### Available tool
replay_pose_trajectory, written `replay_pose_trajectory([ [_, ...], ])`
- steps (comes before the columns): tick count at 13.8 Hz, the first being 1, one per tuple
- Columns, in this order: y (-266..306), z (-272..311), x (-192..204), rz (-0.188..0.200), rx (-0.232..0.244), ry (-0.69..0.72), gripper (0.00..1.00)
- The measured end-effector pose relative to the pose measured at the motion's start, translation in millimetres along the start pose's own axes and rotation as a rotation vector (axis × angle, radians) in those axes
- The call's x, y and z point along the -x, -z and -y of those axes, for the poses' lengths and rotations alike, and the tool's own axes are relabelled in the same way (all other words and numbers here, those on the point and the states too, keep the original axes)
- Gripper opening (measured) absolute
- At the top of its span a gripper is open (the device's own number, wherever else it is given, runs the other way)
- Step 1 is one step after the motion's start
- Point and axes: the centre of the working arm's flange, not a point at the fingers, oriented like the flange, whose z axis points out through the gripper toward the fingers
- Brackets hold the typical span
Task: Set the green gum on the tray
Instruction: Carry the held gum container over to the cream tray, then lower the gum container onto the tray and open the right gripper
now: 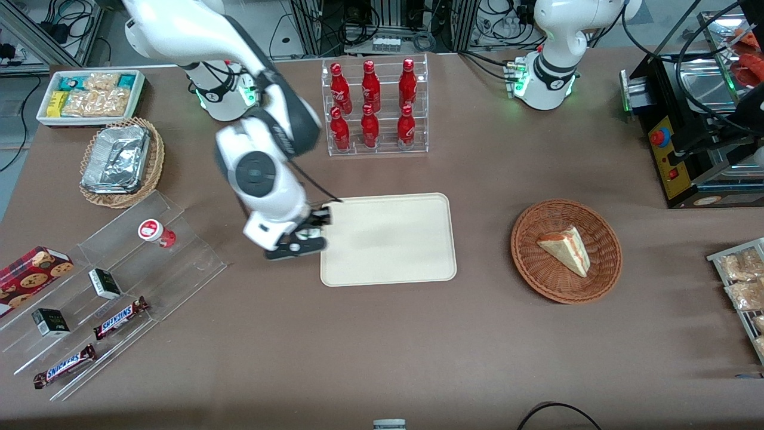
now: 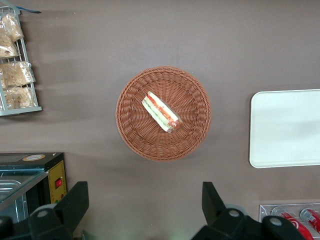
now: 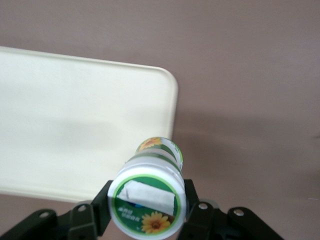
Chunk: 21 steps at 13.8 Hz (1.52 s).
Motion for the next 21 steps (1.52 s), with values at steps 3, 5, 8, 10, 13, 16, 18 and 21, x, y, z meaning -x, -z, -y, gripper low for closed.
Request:
replay_pose_trajectory([
  [3, -37.1, 58.2, 1.2, -0.042, -0.010, -0.092, 0.59],
  [5, -57.5, 89.2, 3.0, -0.061, -0.017, -0.143, 0.59],
  [8, -84.3, 115.0, 3.7, -0.104, -0.046, -0.192, 0.59],
  [10, -97.6, 121.8, 5.0, -0.113, -0.051, -0.202, 0.59],
  [13, -107.5, 126.0, 7.6, -0.107, -0.045, -0.204, 0.59],
  [16, -109.0, 127.6, 8.9, -0.100, -0.050, -0.211, 0.59],
  [18, -111.0, 127.6, 9.1, -0.090, -0.058, -0.221, 0.59],
  [21, -120.5, 126.4, 9.3, -0.079, -0.051, -0.225, 0.59],
])
